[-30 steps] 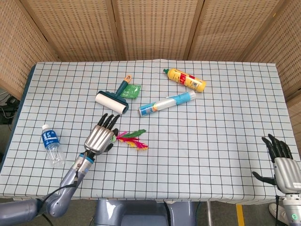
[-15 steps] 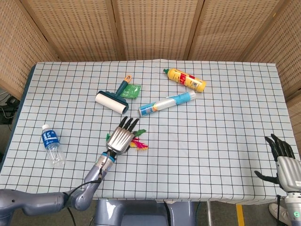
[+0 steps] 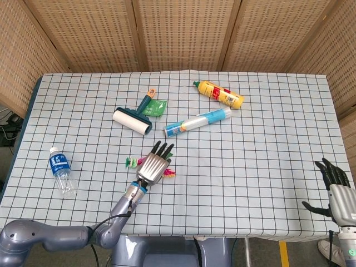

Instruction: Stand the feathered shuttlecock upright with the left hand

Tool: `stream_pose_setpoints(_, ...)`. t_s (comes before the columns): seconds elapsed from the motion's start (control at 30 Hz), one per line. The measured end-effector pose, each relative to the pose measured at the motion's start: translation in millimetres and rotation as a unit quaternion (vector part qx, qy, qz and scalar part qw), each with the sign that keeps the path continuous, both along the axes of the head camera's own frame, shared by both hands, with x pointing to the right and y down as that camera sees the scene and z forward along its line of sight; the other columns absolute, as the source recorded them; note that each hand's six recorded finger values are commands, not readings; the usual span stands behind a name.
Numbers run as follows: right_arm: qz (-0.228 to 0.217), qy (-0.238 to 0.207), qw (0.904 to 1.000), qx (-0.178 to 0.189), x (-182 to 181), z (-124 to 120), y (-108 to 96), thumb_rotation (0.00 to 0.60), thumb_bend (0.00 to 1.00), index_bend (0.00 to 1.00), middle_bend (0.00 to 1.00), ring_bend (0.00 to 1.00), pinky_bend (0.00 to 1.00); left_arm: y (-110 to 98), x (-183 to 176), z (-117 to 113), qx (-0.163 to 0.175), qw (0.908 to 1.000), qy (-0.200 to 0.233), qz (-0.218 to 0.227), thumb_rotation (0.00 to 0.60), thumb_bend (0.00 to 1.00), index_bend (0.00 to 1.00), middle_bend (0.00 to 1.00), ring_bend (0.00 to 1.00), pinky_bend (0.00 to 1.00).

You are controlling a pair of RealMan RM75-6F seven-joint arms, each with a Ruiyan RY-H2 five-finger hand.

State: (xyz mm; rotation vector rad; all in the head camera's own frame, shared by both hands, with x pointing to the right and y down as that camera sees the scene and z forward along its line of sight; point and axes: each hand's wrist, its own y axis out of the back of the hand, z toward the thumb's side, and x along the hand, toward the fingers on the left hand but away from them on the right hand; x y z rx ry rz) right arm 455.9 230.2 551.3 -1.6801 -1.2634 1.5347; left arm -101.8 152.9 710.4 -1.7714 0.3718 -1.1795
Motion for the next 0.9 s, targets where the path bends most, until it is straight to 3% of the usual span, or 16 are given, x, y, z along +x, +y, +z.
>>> stream_pose_setpoints(0.27,0.004,-0.003,1.0,0.0,2,0,-1,0.6,0.08,0.04,0.0,0.0,0.05,4,10,5,0.0,1.0,-0.004,0.006,0.6,0.3,0.48,0.0,0.0,0.0)
stream_pose_setpoints(0.53,0.003,-0.006,1.0,0.001,1,1,-1,0.6,0.08,0.04,0.0,0.0,0.05,5,18,11,0.004,0.9999,-0.008,0.007,0.6,0.43,0.55,0.0,0.0,0.0)
stream_pose_setpoints(0.9,0.001,-0.005,1.0,0.002,1,0,0,0.6,0.08,0.04,0.0,0.0,0.03,6,14,11,0.013,0.9999,-0.006,0.004,0.6,0.52,0.61,0.0,0.0,0.0)
